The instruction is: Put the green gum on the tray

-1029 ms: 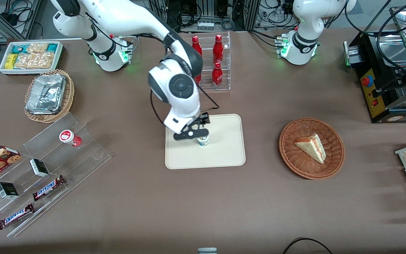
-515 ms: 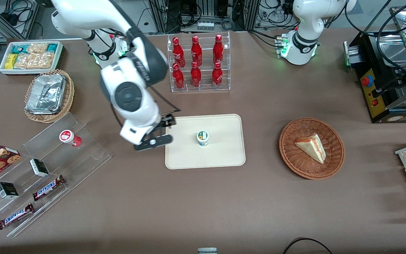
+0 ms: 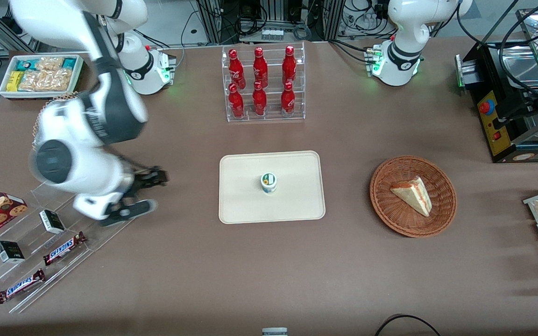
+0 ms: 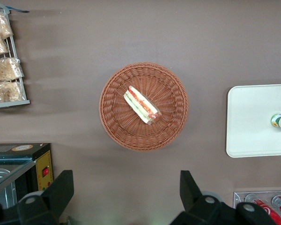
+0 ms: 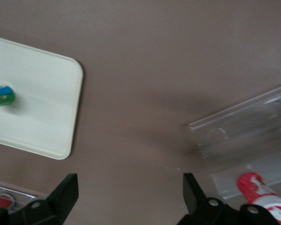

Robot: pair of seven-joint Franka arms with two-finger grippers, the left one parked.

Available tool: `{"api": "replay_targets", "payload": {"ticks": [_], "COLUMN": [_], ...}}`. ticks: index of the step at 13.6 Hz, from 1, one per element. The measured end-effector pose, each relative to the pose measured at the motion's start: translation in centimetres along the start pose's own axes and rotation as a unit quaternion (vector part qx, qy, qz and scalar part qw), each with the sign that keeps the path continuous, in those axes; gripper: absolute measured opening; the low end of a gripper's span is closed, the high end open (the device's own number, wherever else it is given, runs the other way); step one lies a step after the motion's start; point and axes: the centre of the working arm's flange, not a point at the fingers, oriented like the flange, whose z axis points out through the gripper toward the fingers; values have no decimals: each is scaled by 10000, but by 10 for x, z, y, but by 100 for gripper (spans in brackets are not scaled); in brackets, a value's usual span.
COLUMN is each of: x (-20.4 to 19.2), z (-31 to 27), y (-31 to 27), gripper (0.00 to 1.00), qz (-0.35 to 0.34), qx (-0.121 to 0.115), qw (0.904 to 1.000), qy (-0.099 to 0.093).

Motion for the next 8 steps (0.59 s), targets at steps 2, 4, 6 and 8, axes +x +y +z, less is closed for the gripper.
{"api": "replay_targets", "payload": {"ticks": [2, 4, 6, 8], "x": [-12, -27, -43, -60], "z": [-12, -23, -35, -47], "y": [43, 73, 100, 126], "gripper": [100, 100, 100, 100], "qz": [247, 484, 710, 934], "qx": [66, 117, 158, 182], "qw": [9996, 9986, 9971, 9949], "qy": [76, 149, 230, 329]}}
